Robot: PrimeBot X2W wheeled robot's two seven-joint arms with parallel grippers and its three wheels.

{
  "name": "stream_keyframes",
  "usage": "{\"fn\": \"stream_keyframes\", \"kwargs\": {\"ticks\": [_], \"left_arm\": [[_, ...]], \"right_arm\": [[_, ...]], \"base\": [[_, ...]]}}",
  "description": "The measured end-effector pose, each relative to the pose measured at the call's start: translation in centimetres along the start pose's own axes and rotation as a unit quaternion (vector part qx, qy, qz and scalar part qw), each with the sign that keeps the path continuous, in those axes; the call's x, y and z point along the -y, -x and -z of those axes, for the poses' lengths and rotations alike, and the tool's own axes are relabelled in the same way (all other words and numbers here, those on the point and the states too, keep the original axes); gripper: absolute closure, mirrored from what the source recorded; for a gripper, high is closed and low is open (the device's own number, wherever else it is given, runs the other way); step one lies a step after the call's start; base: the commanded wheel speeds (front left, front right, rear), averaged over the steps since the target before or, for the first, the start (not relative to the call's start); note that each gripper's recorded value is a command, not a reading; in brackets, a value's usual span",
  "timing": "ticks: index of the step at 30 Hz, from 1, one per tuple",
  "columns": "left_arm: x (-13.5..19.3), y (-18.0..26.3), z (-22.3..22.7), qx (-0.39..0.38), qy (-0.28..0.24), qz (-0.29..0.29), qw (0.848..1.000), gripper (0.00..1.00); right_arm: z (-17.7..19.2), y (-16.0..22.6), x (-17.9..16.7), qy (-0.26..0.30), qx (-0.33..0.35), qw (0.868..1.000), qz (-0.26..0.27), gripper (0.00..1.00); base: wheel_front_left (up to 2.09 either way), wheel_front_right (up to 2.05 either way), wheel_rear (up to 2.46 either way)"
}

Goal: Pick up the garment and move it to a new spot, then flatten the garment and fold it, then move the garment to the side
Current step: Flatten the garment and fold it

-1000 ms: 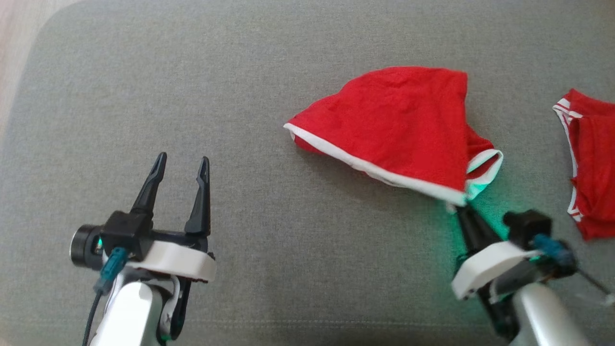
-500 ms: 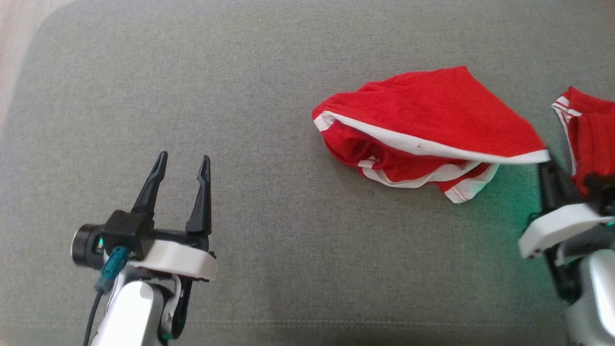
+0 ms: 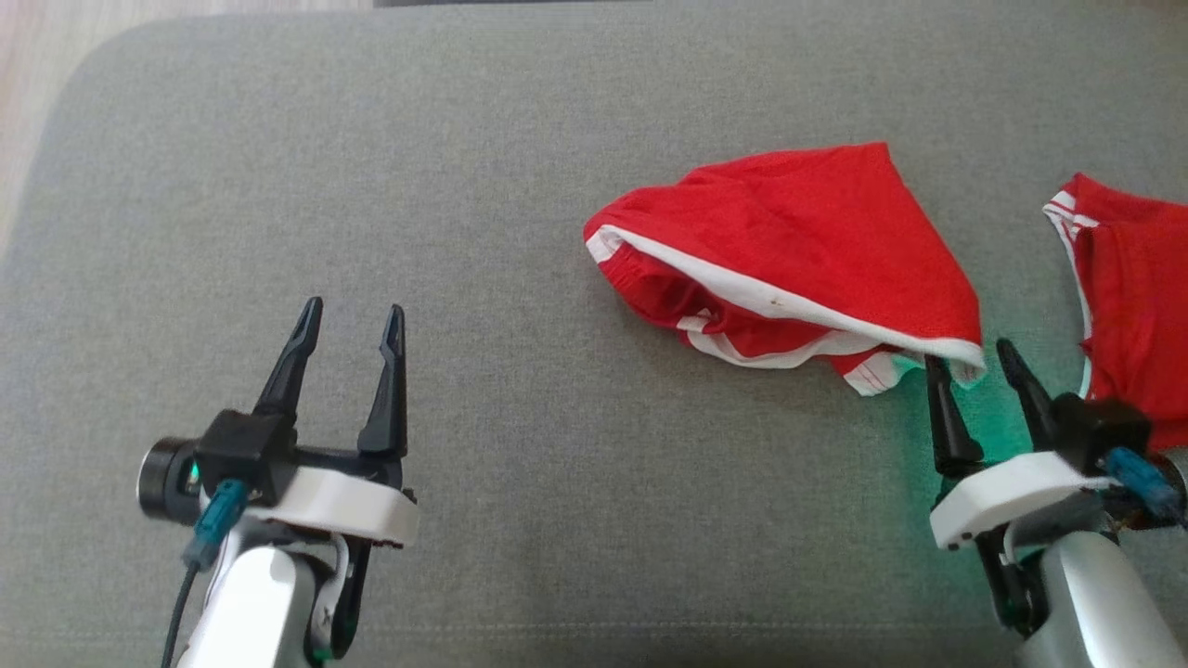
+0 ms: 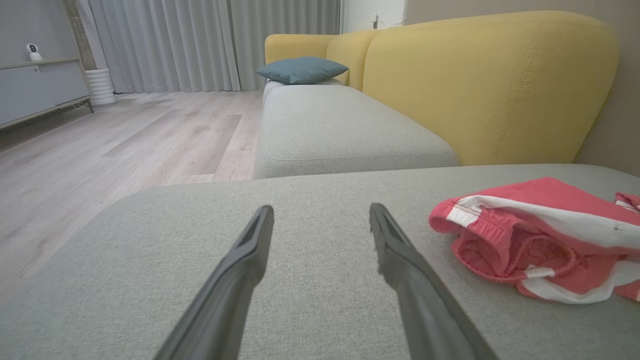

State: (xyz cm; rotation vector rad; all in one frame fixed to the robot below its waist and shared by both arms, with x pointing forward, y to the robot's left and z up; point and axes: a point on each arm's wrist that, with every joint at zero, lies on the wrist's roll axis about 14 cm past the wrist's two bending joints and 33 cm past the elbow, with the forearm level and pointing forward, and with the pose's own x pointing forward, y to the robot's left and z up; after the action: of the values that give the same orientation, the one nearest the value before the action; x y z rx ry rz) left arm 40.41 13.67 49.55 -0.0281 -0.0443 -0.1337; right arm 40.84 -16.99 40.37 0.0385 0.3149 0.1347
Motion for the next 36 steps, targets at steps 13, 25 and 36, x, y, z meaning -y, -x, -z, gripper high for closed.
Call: {"fn": "stream_keyframes", "kwargs": {"ticks": [13,25,36], "left_arm": [[-0.3,1.7,-0.3,0.001,-0.003,-0.016,1.000,0.00],[-0.2,2.1,-1.1,0.012,-0.006,-0.019,1.000,0.00],[1.6,1.5,-0.3,-0.005,-0.002,0.024,1.000,0.00]], "right_arm": [[-7.9,4.3,-2.4,-0.013,0.138,0.990,-0.020,0.00],[-8.4,6.1,-2.8,-0.024,0.133,0.991,-0.020,0.00],[-8.2,5.7,-2.8,-0.034,0.129,0.991,-0.019,0.00]], "base": [[0.00,0.00,0.00],[0.00,0.00,0.00],[0.00,0.00,0.00]]}}
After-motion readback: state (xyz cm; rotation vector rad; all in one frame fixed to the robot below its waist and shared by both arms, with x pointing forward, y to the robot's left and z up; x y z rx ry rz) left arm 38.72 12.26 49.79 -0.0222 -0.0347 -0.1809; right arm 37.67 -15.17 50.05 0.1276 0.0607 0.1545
